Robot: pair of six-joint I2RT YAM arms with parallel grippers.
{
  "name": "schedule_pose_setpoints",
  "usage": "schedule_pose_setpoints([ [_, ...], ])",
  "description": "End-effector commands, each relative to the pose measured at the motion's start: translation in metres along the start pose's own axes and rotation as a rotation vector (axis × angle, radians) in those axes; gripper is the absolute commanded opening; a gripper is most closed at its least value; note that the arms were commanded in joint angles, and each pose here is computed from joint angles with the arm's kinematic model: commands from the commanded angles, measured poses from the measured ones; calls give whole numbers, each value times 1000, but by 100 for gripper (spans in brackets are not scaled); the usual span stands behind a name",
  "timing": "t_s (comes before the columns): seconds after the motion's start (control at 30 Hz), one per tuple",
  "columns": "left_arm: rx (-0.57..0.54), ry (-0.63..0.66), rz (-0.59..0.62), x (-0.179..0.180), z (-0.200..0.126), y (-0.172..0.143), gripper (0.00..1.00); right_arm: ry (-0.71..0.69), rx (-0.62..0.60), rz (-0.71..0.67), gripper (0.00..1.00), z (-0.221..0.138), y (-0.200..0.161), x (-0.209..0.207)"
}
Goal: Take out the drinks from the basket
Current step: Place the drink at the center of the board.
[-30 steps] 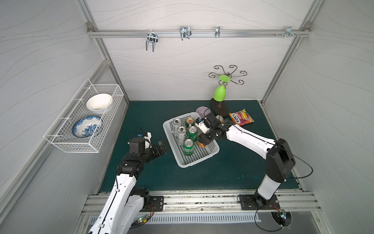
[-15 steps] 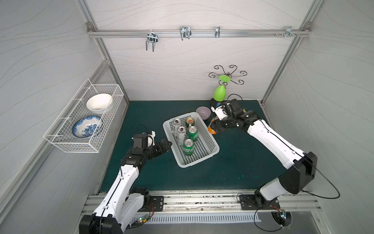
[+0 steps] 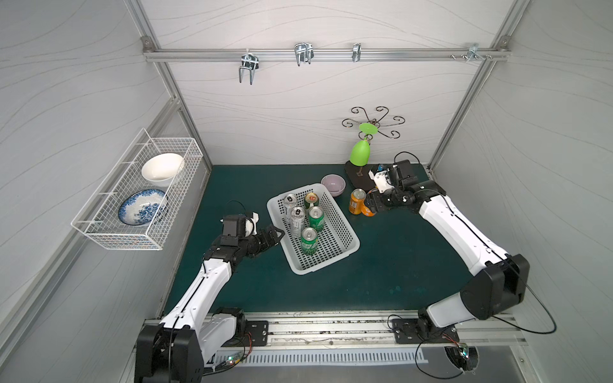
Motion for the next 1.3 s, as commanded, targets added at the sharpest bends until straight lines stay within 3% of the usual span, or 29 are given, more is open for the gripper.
schedule_pose_setpoints([
  [0.0,-52,-60,42,-16,-5,22,94,-6,-100,3,58,10,27,-3],
  [0.5,-63,-56,48,-16,-6,20,95,-44,-22,49,56,85,0,-17],
  [1.1,-63,-53,50,-16,-7,19,96,-55,40,16,56,123,-24,-10],
  [1.27,-62,-52,49,-15,-7,19,96,-69,66,15,60,129,-31,-11],
])
Point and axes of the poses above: each gripper's point midway between its finger pads, its own z axis out along the fingers, its own x axis along the line the jaws close on, y = z × x, the point moved 1 cm from there along -z, back along the fingers, and after that the axes turned 15 degrees about z, right-handed, at the moved point
